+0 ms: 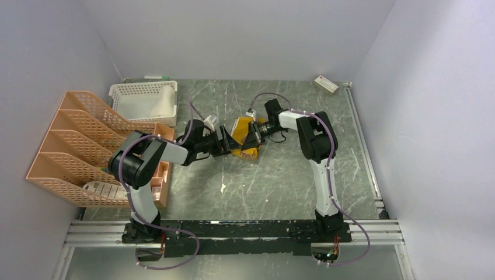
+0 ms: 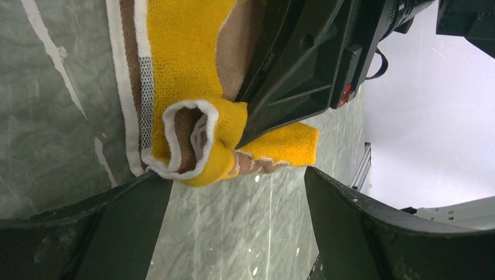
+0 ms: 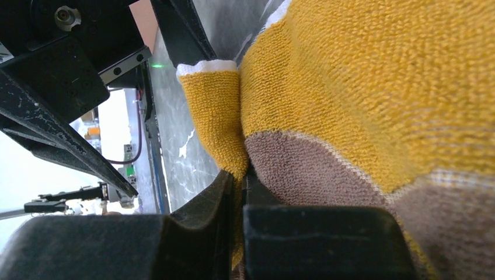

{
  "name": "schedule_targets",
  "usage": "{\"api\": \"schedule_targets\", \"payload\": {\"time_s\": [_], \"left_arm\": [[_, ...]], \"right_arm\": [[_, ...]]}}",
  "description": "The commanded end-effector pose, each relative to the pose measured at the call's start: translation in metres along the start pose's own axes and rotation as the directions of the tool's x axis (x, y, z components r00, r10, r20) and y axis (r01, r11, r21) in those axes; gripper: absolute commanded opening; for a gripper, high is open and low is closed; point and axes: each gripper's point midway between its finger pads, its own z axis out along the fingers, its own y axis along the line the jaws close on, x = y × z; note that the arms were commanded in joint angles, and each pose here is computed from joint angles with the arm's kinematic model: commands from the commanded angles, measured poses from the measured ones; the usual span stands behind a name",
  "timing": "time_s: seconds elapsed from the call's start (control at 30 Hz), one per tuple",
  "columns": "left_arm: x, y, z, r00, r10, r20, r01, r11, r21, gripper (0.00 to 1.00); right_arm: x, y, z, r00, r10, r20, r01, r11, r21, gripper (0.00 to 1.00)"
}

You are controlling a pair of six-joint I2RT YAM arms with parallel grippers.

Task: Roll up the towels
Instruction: Roll the towel at the center of the board.

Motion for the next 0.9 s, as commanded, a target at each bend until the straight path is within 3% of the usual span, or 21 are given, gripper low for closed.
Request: {"api": "schedule_targets", "payload": {"time_s": [0.0, 0.1, 0.4, 0.47, 0.6, 0.63, 0.67, 0.7, 0.73, 0.77, 0.8, 0.87], "left_arm": [[-0.007, 0.024, 0.01, 0.998, 0.009, 0.057, -0.002, 0.994, -0.109, 0.97], [-0.011, 0.035, 0.014, 0.995, -0.012, 0.098, 0.026, 0.989, -0.145, 0.99], [-0.009, 0.057, 0.033, 0.993, -0.008, 0.119, 0.034, 0.975, -0.219, 0.75], [-0.007, 0.058, 0.037, 0.994, 0.01, 0.106, 0.015, 0.973, -0.232, 0.68], [-0.006, 0.064, 0.044, 0.996, 0.043, 0.083, -0.021, 0.967, -0.255, 0.48], [-0.006, 0.066, 0.045, 0.995, 0.052, 0.081, -0.029, 0.964, -0.265, 0.34], [-0.008, 0.069, 0.045, 0.995, 0.061, 0.079, -0.036, 0.959, -0.282, 0.13], [-0.011, 0.071, 0.046, 0.994, 0.075, 0.076, -0.049, 0.954, -0.296, 0.07], [-0.012, 0.072, 0.048, 0.994, 0.091, 0.066, -0.067, 0.95, -0.306, 0.07], [-0.014, 0.072, 0.05, 0.994, 0.103, 0.047, -0.083, 0.946, -0.312, 0.07], [-0.016, 0.072, 0.052, 0.993, 0.112, 0.03, -0.096, 0.943, -0.319, 0.07], [-0.022, 0.067, 0.053, 0.991, 0.135, 0.019, -0.122, 0.939, -0.321, 0.07]], "right_arm": [[-0.019, -0.011, -0.012, 0.998, -0.052, 0.041, 0.048, 0.995, 0.093, 0.0], [-0.024, -0.005, -0.015, 0.996, -0.068, 0.05, 0.064, 0.994, 0.092, 0.0], [-0.029, 0.005, -0.019, 0.995, -0.083, 0.053, 0.078, 0.993, 0.088, 0.0], [-0.03, 0.006, -0.02, 0.995, -0.087, 0.054, 0.081, 0.992, 0.1, 0.05], [-0.038, 0.012, -0.028, 0.991, -0.121, 0.059, 0.11, 0.982, 0.152, 0.14], [-0.04, 0.013, -0.031, 0.99, -0.129, 0.061, 0.116, 0.978, 0.175, 0.17], [-0.045, 0.016, -0.035, 0.987, -0.145, 0.066, 0.13, 0.972, 0.194, 0.2], [-0.048, 0.019, -0.038, 0.985, -0.157, 0.07, 0.138, 0.967, 0.216, 0.24], [-0.052, 0.02, -0.044, 0.983, -0.171, 0.071, 0.148, 0.955, 0.256, 0.43], [-0.056, 0.02, -0.05, 0.98, -0.185, 0.068, 0.155, 0.936, 0.315, 0.9], [-0.061, 0.016, -0.058, 0.977, -0.203, 0.063, 0.162, 0.903, 0.398, 0.99], [-0.076, 0.017, -0.087, 0.955, -0.293, 0.042, 0.205, 0.757, 0.62, 1.0]]}}
